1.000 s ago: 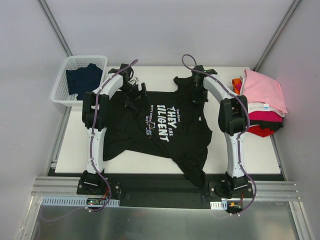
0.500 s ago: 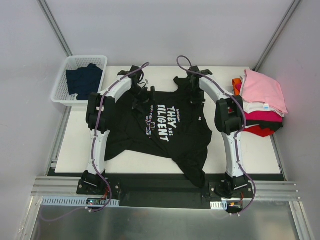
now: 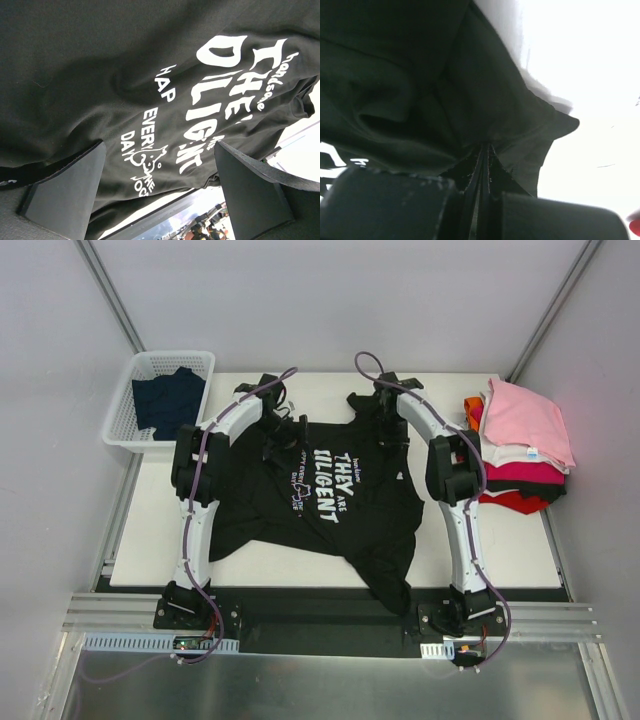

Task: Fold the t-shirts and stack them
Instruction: Flatten out the tshirt

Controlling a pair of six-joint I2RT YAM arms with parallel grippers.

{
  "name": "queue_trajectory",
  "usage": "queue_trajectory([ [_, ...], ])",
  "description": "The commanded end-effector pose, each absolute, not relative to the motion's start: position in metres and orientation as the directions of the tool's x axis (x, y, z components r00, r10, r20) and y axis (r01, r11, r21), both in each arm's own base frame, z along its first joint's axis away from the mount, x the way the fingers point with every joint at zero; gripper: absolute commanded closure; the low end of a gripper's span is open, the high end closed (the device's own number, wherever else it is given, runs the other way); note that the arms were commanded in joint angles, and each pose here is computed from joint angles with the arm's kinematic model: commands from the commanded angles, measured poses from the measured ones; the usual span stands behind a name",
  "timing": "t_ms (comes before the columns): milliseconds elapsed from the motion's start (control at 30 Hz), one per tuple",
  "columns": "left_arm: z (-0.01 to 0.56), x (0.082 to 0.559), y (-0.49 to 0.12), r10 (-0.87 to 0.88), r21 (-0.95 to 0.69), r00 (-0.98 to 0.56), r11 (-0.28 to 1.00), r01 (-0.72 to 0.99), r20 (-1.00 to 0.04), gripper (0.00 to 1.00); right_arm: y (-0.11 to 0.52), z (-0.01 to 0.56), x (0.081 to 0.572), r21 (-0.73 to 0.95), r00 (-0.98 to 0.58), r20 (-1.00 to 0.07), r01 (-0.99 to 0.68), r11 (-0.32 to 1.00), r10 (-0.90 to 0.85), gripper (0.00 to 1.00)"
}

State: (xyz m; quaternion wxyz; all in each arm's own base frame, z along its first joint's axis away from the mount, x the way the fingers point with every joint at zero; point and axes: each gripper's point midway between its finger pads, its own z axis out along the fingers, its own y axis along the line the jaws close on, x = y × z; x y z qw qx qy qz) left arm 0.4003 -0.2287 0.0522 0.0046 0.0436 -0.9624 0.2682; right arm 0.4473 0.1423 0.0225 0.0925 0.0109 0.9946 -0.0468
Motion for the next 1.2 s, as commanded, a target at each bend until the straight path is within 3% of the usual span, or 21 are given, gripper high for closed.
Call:
queue_trajectory([
  [0,0.071,0.402,-0.225,-0.075,-0.515,-0.997,0.856,-0.054,-0.019,0.09,0.114,0.025,0.456,-0.112,-0.977,-0.189,0.125,0.986,0.102,0.99],
  [233,0.065,0.401,-0.224,-0.075,-0.510,-0.997,0.858,-0.062,-0.005,0.10,0.066,0.028,0.465,-0.141,-0.964,-0.199,0.207,0.968,0.177,0.99],
  [467,0.064,0.402,-0.225,-0.078,-0.512,-0.997,0.856,-0.066,-0.002,0.09,0.065,0.025,0.476,-0.068,-0.962,-0.202,0.200,0.977,0.183,0.99],
  [667,0.074,0.402,-0.227,-0.089,-0.524,-0.996,0.849,-0.070,-0.011,0.09,0.108,0.034,0.484,0.184,-0.962,-0.214,0.129,0.974,0.167,0.67],
  [833,0.105,0.402,-0.228,-0.113,-0.545,-0.992,0.836,-0.063,-0.058,0.09,0.121,0.080,0.481,0.271,-0.947,-0.267,0.104,0.957,0.178,0.62],
  [1033,0.141,0.371,-0.229,-0.129,-0.569,-0.989,0.820,-0.065,-0.073,0.08,0.128,0.133,0.430,0.346,-0.951,-0.236,0.111,0.932,0.200,0.62],
  [1067,0.134,0.356,-0.227,-0.124,-0.552,-0.991,0.830,-0.079,-0.043,0.08,0.128,0.118,0.403,0.334,-0.966,-0.176,0.125,0.934,0.192,0.62],
  [1100,0.145,0.342,-0.229,-0.110,-0.552,-0.992,0.832,-0.056,-0.064,0.08,0.132,0.119,0.388,0.331,-0.971,-0.165,0.113,0.937,0.175,0.62],
  [1133,0.131,0.322,-0.226,-0.113,-0.530,-0.994,0.843,-0.089,-0.012,0.08,0.133,0.139,0.373,0.341,-0.963,-0.211,0.086,0.936,0.165,0.62],
  [1167,0.128,0.309,-0.225,-0.111,-0.522,-0.994,0.848,-0.095,0.001,0.08,0.132,0.118,0.344,0.322,-0.977,-0.152,0.096,0.942,0.151,0.62],
])
